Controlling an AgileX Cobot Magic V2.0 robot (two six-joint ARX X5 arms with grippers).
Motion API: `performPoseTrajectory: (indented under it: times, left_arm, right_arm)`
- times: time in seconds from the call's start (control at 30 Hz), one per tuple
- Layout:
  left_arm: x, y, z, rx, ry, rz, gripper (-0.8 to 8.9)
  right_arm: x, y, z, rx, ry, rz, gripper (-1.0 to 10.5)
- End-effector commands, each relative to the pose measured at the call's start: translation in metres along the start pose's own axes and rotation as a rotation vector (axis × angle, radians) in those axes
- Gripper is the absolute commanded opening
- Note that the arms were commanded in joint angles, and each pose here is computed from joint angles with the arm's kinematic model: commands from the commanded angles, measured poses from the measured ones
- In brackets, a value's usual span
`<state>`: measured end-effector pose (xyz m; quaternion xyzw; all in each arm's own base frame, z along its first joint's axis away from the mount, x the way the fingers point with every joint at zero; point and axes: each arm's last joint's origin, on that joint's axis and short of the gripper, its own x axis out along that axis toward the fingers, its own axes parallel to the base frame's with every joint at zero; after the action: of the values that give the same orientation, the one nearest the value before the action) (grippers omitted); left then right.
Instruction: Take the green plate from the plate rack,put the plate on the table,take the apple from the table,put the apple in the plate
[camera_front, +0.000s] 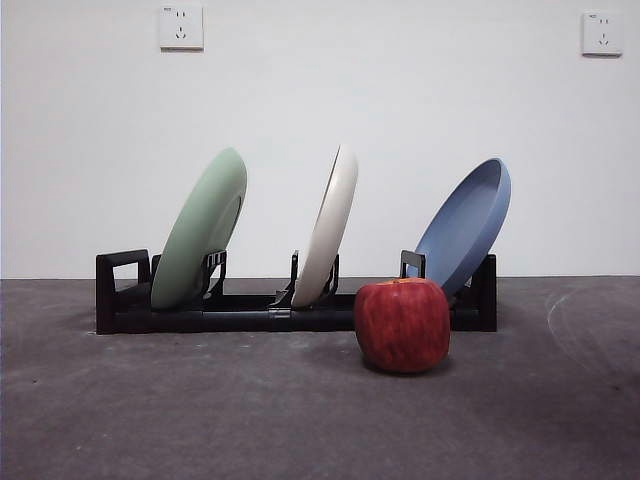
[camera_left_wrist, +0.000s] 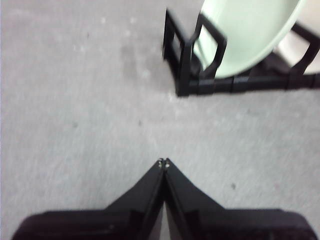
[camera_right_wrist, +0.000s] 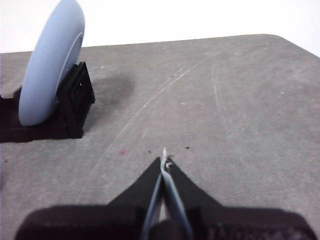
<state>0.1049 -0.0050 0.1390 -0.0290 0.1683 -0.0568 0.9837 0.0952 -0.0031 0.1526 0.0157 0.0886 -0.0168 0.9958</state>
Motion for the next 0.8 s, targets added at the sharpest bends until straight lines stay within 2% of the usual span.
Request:
performPoseTrajectory:
  times: [0.03,0.2,0.37,0.43,0.5,0.6,0.8]
  left_arm:
    - [0.001,0.000,0.000,-0.041,-0.008,-0.009,-0.04]
    - [0.001,0.000,-0.001,-0.216,0.001,-0.016,-0.04]
    - [0.000,-0.003,0.000,-0.293,0.009,-0.090,-0.04]
    - [-0.001,-0.004,0.004,-0.315,0.012,-0.147,-0.04]
    - [-0.004,-0.007,0.012,-0.317,0.003,-0.212,-0.05]
    - [-0.011,-0.010,0.030,-0.303,-0.025,-0.301,-0.05]
    - [-0.029,-0.016,0.082,-0.279,-0.075,-0.377,-0.05]
  right_arm:
    - [0.001,0.000,-0.002,0.077,0.000,0.005,0.0]
    - [0.001,0.000,-0.002,0.239,0.000,0.006,0.0]
    - [0.000,0.000,0.000,0.356,-0.008,0.011,0.0]
    - [-0.001,0.001,0.005,0.393,-0.019,0.046,0.0]
    - [-0.004,0.003,0.015,0.411,-0.047,0.101,0.0]
    - [-0.012,0.004,0.036,0.406,-0.100,0.136,-0.1]
    - [-0.030,0.009,0.090,0.385,-0.166,0.267,-0.1]
